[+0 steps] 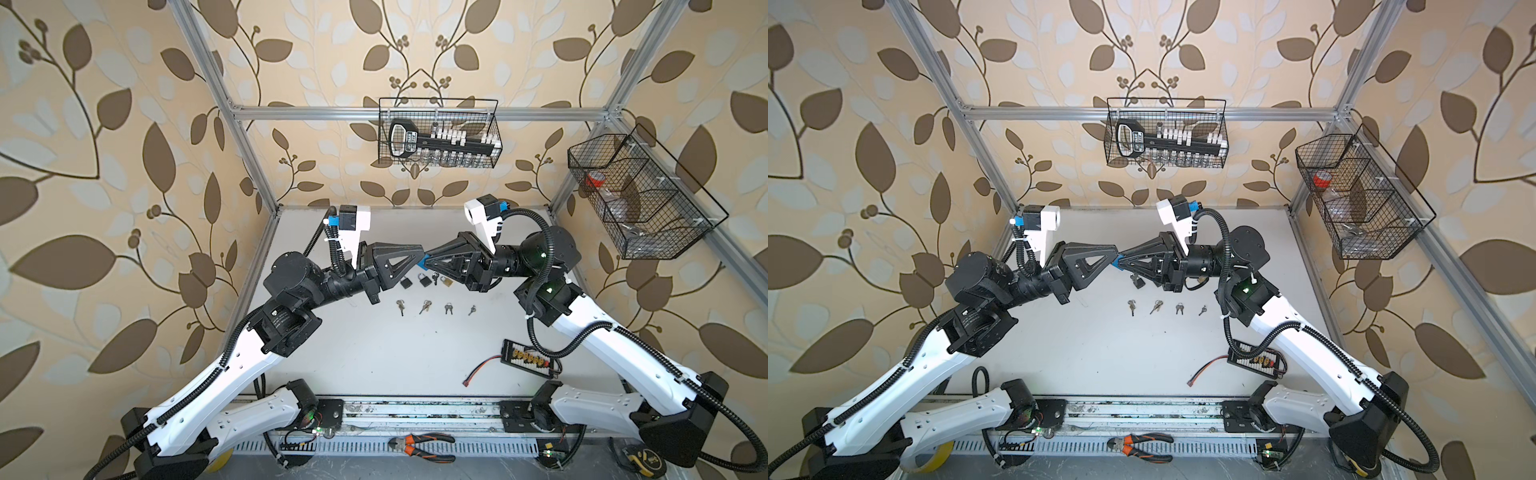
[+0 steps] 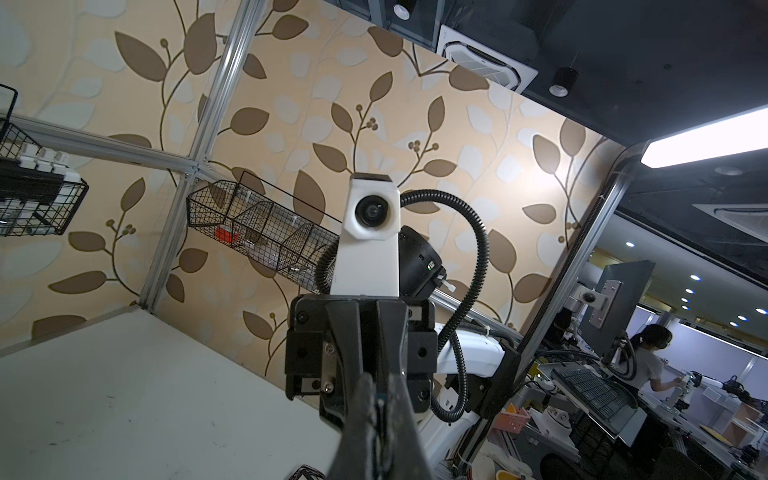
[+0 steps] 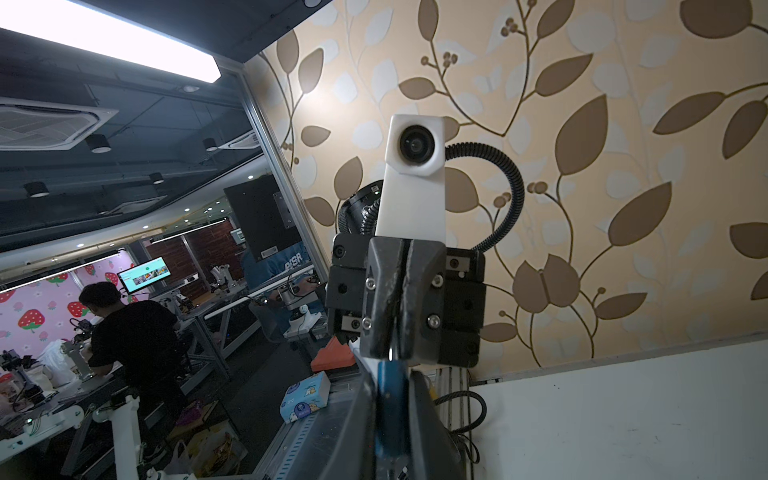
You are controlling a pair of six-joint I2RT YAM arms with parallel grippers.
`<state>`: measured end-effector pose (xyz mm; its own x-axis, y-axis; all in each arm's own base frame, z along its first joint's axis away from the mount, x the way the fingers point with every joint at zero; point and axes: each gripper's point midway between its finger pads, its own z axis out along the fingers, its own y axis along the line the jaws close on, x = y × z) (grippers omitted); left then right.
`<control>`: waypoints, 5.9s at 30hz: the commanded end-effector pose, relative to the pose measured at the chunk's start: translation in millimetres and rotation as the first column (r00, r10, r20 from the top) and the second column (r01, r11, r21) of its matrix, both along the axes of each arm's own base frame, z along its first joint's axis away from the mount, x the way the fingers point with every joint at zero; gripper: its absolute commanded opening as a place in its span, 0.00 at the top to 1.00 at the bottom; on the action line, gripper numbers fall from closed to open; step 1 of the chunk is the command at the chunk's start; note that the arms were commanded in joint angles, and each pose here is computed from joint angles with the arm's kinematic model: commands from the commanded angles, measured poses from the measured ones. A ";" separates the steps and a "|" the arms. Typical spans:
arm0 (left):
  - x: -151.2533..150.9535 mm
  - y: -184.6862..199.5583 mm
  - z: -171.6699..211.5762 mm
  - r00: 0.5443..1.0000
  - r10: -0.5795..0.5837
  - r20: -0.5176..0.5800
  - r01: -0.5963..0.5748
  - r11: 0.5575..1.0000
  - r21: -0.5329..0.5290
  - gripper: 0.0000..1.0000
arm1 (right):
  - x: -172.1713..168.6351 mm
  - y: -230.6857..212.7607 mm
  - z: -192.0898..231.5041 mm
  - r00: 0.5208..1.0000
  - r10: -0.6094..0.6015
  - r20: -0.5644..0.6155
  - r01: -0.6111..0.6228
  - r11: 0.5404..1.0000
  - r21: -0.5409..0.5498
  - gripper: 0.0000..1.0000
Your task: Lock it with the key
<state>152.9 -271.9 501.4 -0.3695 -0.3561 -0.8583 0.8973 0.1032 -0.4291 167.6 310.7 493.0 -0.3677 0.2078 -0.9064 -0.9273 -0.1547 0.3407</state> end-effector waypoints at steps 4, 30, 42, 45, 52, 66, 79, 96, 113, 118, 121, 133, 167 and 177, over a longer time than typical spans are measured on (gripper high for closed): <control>-12.7 -6.7 -56.8 0.994 -0.011 -0.105 0.034 0.974 0.222 1.00 | 15.0 -13.9 -1.5 0.983 -0.176 0.061 0.173 0.984 0.043 1.00; 75.7 66.3 -63.7 0.753 0.640 -0.155 -0.555 0.744 0.372 1.00 | 55.1 -12.2 -146.4 0.754 -0.611 0.239 0.653 0.734 -0.186 0.31; 103.1 82.8 -86.3 0.557 0.797 -0.233 -0.650 0.593 0.475 1.00 | 80.7 20.0 -156.9 0.628 -0.722 0.291 0.777 0.600 -0.189 0.41; 106.5 86.2 -92.2 0.510 0.821 -0.256 -0.662 0.565 0.493 1.00 | 82.5 22.5 -157.4 0.601 -0.750 0.276 0.798 0.576 -0.174 0.43; 111.6 103.5 -105.3 0.365 0.880 -0.303 -0.690 0.474 0.547 1.00 | 93.7 40.5 -160.6 0.566 -0.766 0.303 0.824 0.540 -0.174 0.48; 111.2 108.0 -107.8 0.339 0.878 -0.337 -0.706 0.474 0.526 1.00 | 110.7 79.1 -162.0 0.563 -0.767 0.307 0.826 0.535 -0.178 0.63; 109.5 111.9 -107.4 0.335 0.880 -0.337 -0.713 0.471 0.519 1.00 | 114.9 90.3 -163.2 0.573 -0.763 0.299 0.820 0.541 -0.190 0.81; 107.3 114.7 -106.2 0.336 0.878 -0.341 -0.718 0.473 0.511 1.00 | 113.7 79.3 -165.1 0.559 -0.777 0.290 0.829 0.523 -0.197 1.00; 111.3 108.6 -116.3 0.353 0.877 -0.327 -0.717 0.477 0.508 1.00 | 85.0 61.4 -167.9 0.644 -0.733 0.220 0.763 0.594 -0.256 1.00; 110.7 111.9 -116.5 0.344 0.875 -0.341 -0.730 0.478 0.489 1.00 | 85.6 55.6 -180.3 0.643 -0.754 0.136 0.750 0.584 -0.310 1.00; 110.6 114.5 -114.6 0.339 0.873 -0.351 -0.743 0.477 0.470 1.00 | 85.5 51.5 -192.6 0.636 -0.765 0.096 0.745 0.577 -0.336 1.00; 102.7 130.6 -111.5 0.333 0.867 -0.371 -0.780 0.475 0.408 1.00 | 81.2 25.9 -231.5 0.608 -0.791 0.063 0.739 0.536 -0.408 1.00; 132.6 172.2 -241.9 0.218 0.855 -0.470 -0.406 0.517 0.754 1.00 | 96.8 27.2 -349.5 0.779 -0.625 -0.053 0.345 0.497 -0.796 1.00; 119.5 221.0 -263.9 0.093 0.849 -0.521 -0.432 0.506 0.747 1.00 | 100.2 71.0 -404.7 0.834 -0.548 -0.058 0.191 0.386 -0.903 1.00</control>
<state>278.7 -50.4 230.3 -0.6463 -0.6335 -0.4255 -0.3865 0.7525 -0.5333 277.3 371.7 98.8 -0.7283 -0.3285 -0.6014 -0.6024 0.7252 0.3335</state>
